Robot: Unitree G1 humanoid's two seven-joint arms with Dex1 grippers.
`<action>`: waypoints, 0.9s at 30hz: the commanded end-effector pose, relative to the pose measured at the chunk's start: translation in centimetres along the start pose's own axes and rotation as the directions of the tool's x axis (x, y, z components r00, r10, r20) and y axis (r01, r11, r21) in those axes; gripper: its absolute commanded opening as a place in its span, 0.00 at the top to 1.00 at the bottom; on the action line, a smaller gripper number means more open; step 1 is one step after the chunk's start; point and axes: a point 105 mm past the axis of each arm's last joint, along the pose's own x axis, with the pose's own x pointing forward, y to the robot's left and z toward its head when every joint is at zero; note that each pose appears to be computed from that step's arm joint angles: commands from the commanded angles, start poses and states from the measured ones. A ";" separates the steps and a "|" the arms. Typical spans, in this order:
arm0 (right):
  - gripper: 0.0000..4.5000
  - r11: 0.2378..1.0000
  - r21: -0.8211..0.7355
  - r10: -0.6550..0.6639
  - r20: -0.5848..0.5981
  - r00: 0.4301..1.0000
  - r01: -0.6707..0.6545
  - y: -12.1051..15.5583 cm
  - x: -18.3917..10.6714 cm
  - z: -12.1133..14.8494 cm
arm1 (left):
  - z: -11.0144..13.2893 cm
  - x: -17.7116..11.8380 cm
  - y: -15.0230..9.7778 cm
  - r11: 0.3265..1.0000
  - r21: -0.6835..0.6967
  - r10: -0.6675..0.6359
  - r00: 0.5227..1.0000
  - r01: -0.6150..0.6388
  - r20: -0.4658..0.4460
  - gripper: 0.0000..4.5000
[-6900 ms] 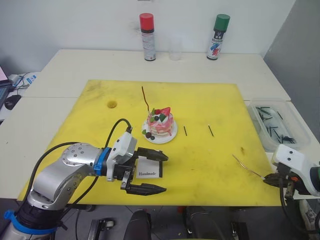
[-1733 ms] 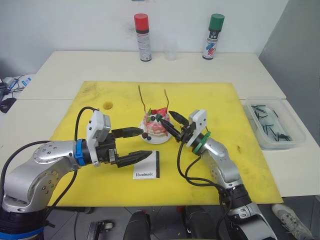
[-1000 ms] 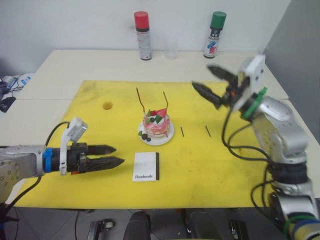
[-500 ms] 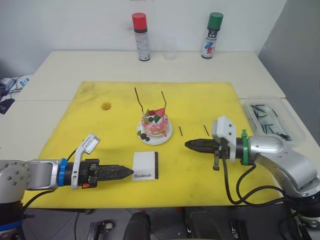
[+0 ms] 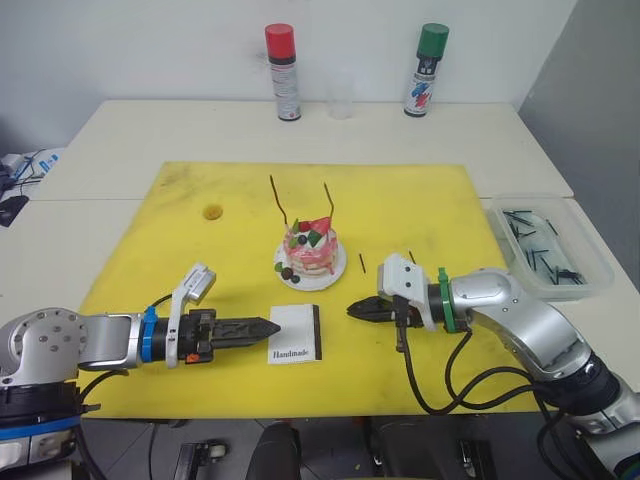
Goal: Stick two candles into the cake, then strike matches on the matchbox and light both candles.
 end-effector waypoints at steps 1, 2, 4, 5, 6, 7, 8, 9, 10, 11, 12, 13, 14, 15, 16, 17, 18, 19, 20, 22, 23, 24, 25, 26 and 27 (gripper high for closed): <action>1.00 0.999 -0.042 0.021 -0.007 1.000 -0.021 -0.1 0.7 0.4 | -0.5 1.2 -0.6 0.999 0.020 -0.027 0.999 0.028 -0.023 0.00; 1.00 0.999 -0.041 0.028 -0.020 0.999 -0.029 -0.1 0.9 0.1 | -0.4 1.4 -0.5 1.000 0.020 -0.020 1.000 0.021 -0.017 0.00; 1.00 0.998 -0.041 0.037 -0.034 0.999 -0.039 -0.1 1.4 -0.2 | -0.2 1.6 -0.3 1.000 0.013 -0.011 1.000 0.011 -0.007 0.00; 1.00 0.998 -0.041 0.041 -0.038 0.998 -0.042 -0.1 1.6 -0.2 | -0.2 1.7 -0.2 1.000 0.010 -0.008 1.000 0.008 -0.006 0.00; 1.00 0.998 -0.041 0.044 -0.039 0.998 -0.046 0.0 1.8 -0.3 | -0.2 1.8 -0.1 1.000 0.005 -0.004 1.000 0.004 -0.004 0.00; 1.00 0.998 -0.041 0.047 -0.041 0.998 -0.049 0.0 1.9 -0.3 | -0.3 1.8 0.0 1.000 0.002 -0.001 1.000 0.001 -0.003 0.00; 1.00 0.998 -0.044 0.053 -0.041 0.998 -0.054 0.1 2.2 -0.3 | -0.3 1.9 0.0 1.000 -0.005 -0.002 1.000 0.002 -0.002 0.00; 1.00 0.997 -0.048 0.066 -0.044 0.997 -0.068 0.2 2.6 -0.3 | -0.5 2.0 0.3 1.000 -0.015 0.002 1.000 -0.003 -0.003 0.00; 1.00 0.995 -0.056 0.077 -0.041 0.996 -0.079 0.3 2.9 -0.2 | -0.6 2.1 0.4 1.000 -0.025 0.004 1.000 -0.005 -0.003 0.00; 1.00 0.994 -0.057 0.086 -0.037 0.996 -0.088 0.5 3.2 -0.1 | -0.8 2.2 0.6 0.999 -0.035 0.009 1.000 -0.009 -0.002 0.00; 1.00 0.993 -0.062 0.099 -0.031 0.995 -0.100 0.7 3.5 0.1 | -0.9 2.3 0.7 0.999 -0.042 0.011 1.000 -0.011 -0.003 0.00; 1.00 0.992 -0.063 0.108 -0.022 0.994 -0.109 0.9 3.8 0.2 | -1.1 2.5 0.9 0.999 -0.051 0.009 1.000 -0.009 0.000 0.00; 1.00 0.991 -0.061 0.117 -0.012 0.993 -0.117 1.0 4.1 0.5 | -1.2 2.7 1.0 0.998 -0.056 0.009 1.000 -0.010 -0.003 0.00; 1.00 0.991 -0.060 0.123 -0.003 0.992 -0.123 1.2 4.3 0.7 | -1.4 2.9 1.0 0.998 -0.061 0.008 1.000 -0.008 -0.005 0.00; 1.00 0.990 -0.053 0.128 0.005 0.992 -0.127 1.3 4.6 0.9 | -1.6 3.0 1.1 0.998 -0.065 0.007 1.000 -0.007 -0.005 0.00; 1.00 0.990 -0.045 0.131 0.015 0.991 -0.131 1.4 4.8 1.0 | -1.7 3.1 1.1 0.998 -0.068 0.005 1.000 -0.006 -0.008 0.00; 1.00 0.991 -0.037 0.132 0.023 0.991 -0.131 1.5 4.9 1.2 | -1.9 3.2 1.1 0.998 -0.070 0.004 1.000 -0.005 -0.010 0.00; 1.00 0.991 -0.034 0.133 0.029 0.991 -0.132 1.6 5.0 1.4 | -2.1 3.3 1.2 0.997 -0.073 0.005 1.000 -0.006 -0.012 0.00; 1.00 0.991 -0.031 0.133 0.034 0.991 -0.132 1.6 5.1 1.5 | -2.2 3.4 1.2 0.997 -0.074 0.005 1.000 -0.006 -0.016 0.00; 1.00 0.991 -0.022 0.129 0.047 0.990 -0.128 1.7 5.3 1.7 | -2.5 3.5 1.2 0.997 -0.076 0.006 1.000 -0.008 -0.020 0.00; 1.00 0.992 -0.018 0.127 0.052 0.990 -0.127 1.7 5.3 1.8 | -2.6 3.5 1.3 0.997 -0.077 0.007 1.000 -0.009 -0.021 0.00; 1.00 0.992 -0.014 0.124 0.056 0.991 -0.123 1.7 5.3 1.9 | -2.6 3.5 1.3 0.997 -0.077 0.008 1.000 -0.009 -0.022 0.00; 1.00 0.993 -0.011 0.121 0.058 0.991 -0.121 1.7 5.3 1.9 | -2.7 3.5 1.3 0.997 -0.077 0.009 1.000 -0.011 -0.024 0.00; 1.00 0.993 -0.008 0.119 0.058 0.991 -0.119 1.7 5.3 1.9 | -2.8 3.5 1.3 0.997 -0.077 0.010 1.000 -0.012 -0.025 0.00; 1.00 0.993 -0.006 0.115 0.060 0.992 -0.115 1.6 5.3 2.0 | -2.9 3.5 1.4 0.997 -0.077 0.015 0.999 -0.018 -0.029 0.00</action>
